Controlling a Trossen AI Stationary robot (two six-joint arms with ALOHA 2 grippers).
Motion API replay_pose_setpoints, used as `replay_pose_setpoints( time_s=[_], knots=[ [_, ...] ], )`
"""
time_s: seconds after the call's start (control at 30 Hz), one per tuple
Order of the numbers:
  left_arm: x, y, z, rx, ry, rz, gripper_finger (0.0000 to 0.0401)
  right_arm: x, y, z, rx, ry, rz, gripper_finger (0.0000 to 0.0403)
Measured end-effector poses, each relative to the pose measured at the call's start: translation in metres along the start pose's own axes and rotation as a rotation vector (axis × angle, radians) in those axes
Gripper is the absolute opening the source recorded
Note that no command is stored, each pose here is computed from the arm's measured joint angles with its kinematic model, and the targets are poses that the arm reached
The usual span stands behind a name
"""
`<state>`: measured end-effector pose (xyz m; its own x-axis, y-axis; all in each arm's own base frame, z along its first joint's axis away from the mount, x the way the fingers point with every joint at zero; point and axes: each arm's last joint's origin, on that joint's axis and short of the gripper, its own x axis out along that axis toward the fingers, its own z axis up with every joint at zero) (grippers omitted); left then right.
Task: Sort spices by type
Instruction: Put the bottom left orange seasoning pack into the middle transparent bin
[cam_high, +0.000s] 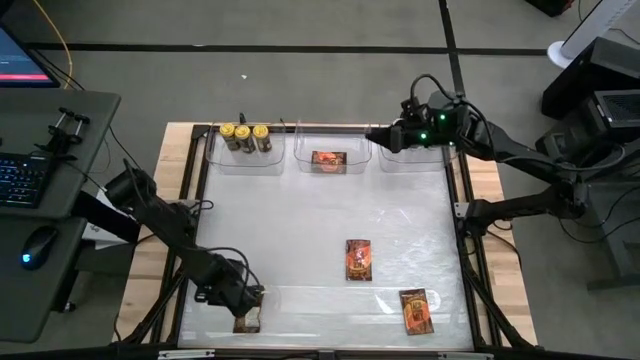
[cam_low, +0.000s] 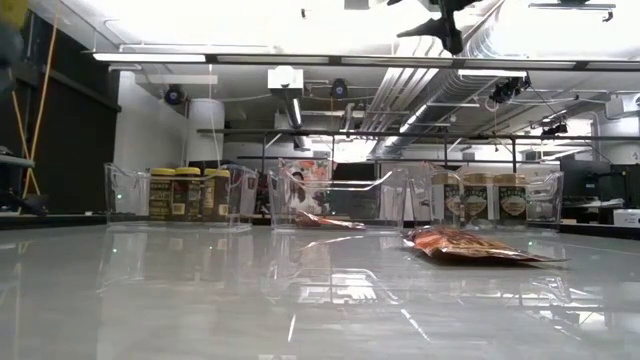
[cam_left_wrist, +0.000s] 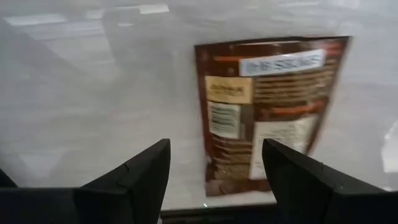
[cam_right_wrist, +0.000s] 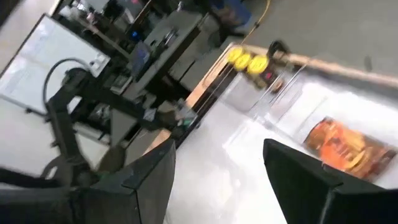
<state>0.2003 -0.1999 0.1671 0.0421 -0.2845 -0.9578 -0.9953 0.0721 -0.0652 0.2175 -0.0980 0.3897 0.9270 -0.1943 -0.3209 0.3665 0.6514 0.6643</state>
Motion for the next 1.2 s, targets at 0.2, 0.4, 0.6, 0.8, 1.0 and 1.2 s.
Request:
replay_pose_setpoints(
  time_s=[0.2,0.4,0.6,0.8,1.0,1.2],
  knots=[
    [0.021,-0.003,0.002,0.001,-0.024,0.022,0.0241,0.002,0.009,-0.01,0.064,0.051,0.019,0.0238],
    [0.036,-0.011,0.0,0.009,-0.039,-0.026,0.0241,0.004,0.013,-0.014,0.118,0.006,-0.027,0.0238],
    [0.044,-0.012,0.002,0.078,-0.084,-0.014,0.0212,0.004,0.013,-0.014,0.172,-0.032,-0.062,0.0238],
    [0.043,-0.011,0.006,0.1,-0.153,-0.024,0.0068,0.004,0.013,-0.013,0.172,-0.046,-0.073,0.0238],
    [0.025,-0.013,0.026,0.147,-0.344,-0.084,0.0024,0.004,0.013,-0.013,0.169,-0.047,-0.074,0.0238],
    [-0.042,-0.027,0.075,0.366,-0.54,-0.156,0.0004,0.004,0.013,-0.012,0.161,-0.058,-0.073,0.0238]
  ],
)
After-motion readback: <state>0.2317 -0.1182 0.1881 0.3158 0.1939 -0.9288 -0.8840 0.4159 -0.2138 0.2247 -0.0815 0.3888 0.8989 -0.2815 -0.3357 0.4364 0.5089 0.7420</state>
